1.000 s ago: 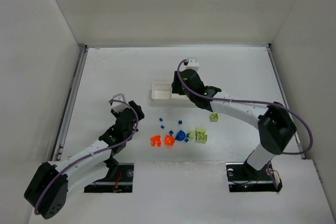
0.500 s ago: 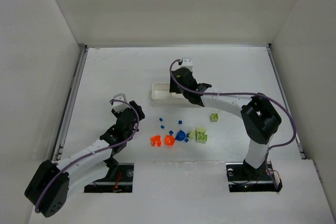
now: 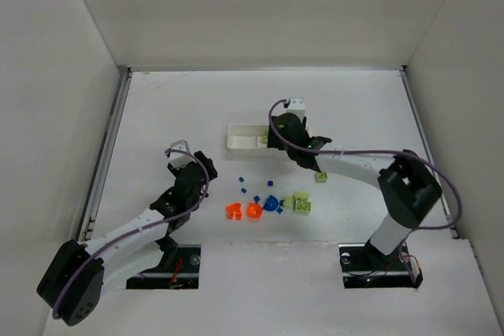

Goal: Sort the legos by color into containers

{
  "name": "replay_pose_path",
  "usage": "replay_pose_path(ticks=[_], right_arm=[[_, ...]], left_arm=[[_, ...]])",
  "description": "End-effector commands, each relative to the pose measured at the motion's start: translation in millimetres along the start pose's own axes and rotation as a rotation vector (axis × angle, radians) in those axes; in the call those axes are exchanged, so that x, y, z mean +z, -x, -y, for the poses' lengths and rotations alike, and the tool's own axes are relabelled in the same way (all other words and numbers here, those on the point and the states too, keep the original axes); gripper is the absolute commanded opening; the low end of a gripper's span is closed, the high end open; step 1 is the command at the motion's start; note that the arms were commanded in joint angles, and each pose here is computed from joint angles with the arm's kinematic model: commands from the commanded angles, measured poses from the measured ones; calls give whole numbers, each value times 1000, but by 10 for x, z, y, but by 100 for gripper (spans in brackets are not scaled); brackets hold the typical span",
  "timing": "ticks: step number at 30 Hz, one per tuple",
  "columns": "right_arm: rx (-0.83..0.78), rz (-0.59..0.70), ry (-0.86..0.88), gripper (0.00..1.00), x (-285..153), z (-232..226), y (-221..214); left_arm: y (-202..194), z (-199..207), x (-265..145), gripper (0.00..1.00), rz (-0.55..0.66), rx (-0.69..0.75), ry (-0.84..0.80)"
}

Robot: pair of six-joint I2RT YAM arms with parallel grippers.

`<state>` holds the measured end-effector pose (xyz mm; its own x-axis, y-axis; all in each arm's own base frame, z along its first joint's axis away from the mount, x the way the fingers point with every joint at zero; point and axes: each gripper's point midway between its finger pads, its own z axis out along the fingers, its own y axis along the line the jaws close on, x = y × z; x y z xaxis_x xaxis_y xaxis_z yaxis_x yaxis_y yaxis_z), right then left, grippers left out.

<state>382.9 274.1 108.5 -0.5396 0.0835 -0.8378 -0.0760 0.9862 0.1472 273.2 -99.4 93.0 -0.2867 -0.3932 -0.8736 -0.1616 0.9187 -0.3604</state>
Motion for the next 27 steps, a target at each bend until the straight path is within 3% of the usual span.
replay_pose_path(ticks=[1, 3, 5, 6, 8, 10, 15, 18, 27], right_arm=[[111, 170, -105, 58, -411, 564, 396], [154, 141, -214, 45, -652, 1121, 24], [178, 75, -266, 52, -789, 1364, -306], [187, 22, -305, 67, -870, 1493, -514], [190, -36, -344, 78, -957, 1599, -723], [197, -58, -365, 80, -983, 1656, -811], [194, -99, -318, 76, -938, 1545, -848], [163, -158, -274, 67, -849, 1430, -890], [163, -255, -183, 62, -741, 1276, -928]], left_arm=[[53, 47, -2, 55, 24, -13, -20], [58, 76, -18, 54, 25, -14, -31], [62, 114, -32, 54, 25, -15, -44], [60, 126, -37, 54, 26, -13, -46], [44, 143, -35, 54, 21, -5, -47], [37, 157, -31, 54, 19, -4, -51], [28, 164, -35, 54, 17, -3, -55], [50, 161, -49, 54, 24, -7, -59], [112, 135, -77, 54, 41, -26, -63]])
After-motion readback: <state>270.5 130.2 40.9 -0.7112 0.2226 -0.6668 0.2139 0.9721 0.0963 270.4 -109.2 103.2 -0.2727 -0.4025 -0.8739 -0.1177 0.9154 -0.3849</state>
